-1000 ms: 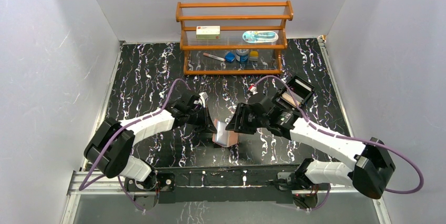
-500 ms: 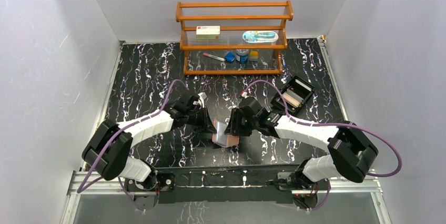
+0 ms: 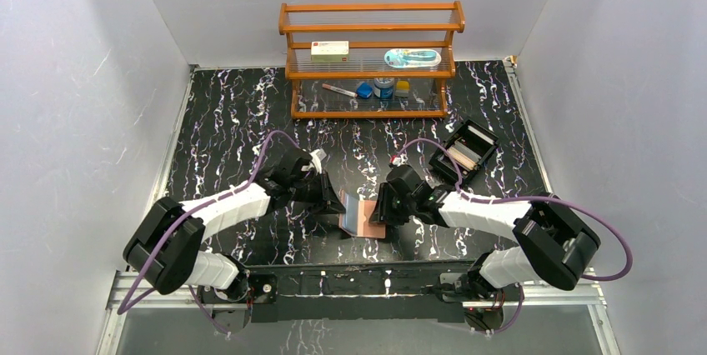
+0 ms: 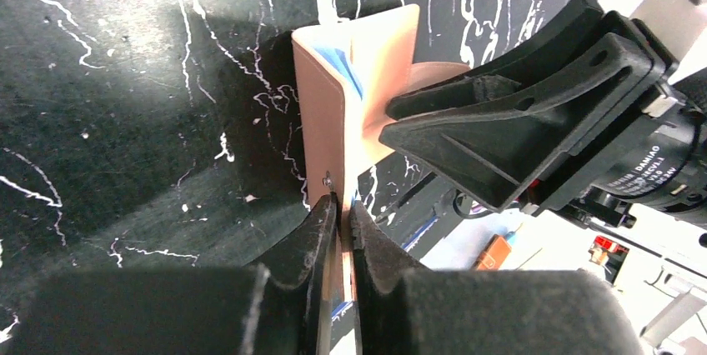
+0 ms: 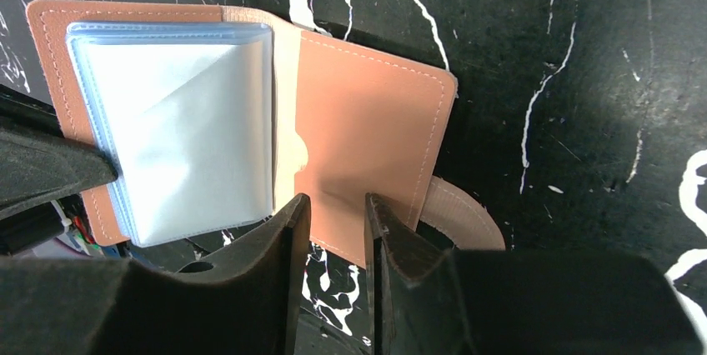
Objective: Put the credit cards into the card holder
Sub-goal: Turn over the card slot in the card holder.
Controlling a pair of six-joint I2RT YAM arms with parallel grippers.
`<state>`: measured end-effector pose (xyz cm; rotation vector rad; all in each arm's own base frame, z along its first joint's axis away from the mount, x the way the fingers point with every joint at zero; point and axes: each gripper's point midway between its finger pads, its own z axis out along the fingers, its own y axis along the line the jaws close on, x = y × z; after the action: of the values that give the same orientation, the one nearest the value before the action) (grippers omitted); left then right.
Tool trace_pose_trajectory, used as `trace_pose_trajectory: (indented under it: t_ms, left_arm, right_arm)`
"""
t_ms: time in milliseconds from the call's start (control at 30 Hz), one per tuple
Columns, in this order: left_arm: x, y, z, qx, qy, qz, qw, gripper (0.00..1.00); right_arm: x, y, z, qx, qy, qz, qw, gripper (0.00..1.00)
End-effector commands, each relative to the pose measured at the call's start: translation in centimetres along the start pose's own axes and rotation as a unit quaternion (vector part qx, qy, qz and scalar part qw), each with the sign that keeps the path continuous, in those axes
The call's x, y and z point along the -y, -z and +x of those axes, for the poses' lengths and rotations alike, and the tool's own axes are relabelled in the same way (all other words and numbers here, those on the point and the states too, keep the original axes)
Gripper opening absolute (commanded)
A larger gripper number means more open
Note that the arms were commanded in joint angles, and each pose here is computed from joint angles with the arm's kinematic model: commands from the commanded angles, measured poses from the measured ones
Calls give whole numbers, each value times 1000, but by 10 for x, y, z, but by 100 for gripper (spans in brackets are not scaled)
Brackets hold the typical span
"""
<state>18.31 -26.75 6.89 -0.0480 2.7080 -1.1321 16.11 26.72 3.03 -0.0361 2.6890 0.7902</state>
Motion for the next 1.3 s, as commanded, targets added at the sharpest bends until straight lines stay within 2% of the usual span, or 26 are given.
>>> trace_pose_trajectory:
  t_ms: [0, 67, 167, 367, 633, 867, 1100, 1267]
  left_arm:
    - [22, 7, 1, 3, -16, 52, 999, 8]
    - [21, 8, 0, 7, -18, 52, 998, 7]
    - [23, 7, 1, 5, -18, 59, 998, 0]
    - [31, 7, 5, 1, -18, 94, 995, 0]
    - [51, 15, 2, 9, -33, 138, 990, 0]
    - [41, 15, -1, 14, -36, 103, 994, 0]
    - [45, 22, -8, 27, -41, 86, 995, 0]
    - [49, 26, -8, 30, -42, 92, 994, 0]
  right_arm:
    - [-3, -3, -3, 12, 8, -16, 1000, 38]
    - [-3, -2, -3, 13, 9, -17, 1000, 38]
    - [-3, -2, -3, 13, 9, -19, 1000, 38]
    - [-9, -4, -1, 7, 6, -37, 999, 40]
    - [-49, 23, -21, 36, 6, -105, 994, 55]
    - [-79, 45, -31, 55, 6, -166, 985, 70]
    - [-82, 35, -26, 40, 11, -144, 989, 81]
    - [-80, 24, -21, 30, 14, -128, 991, 82]
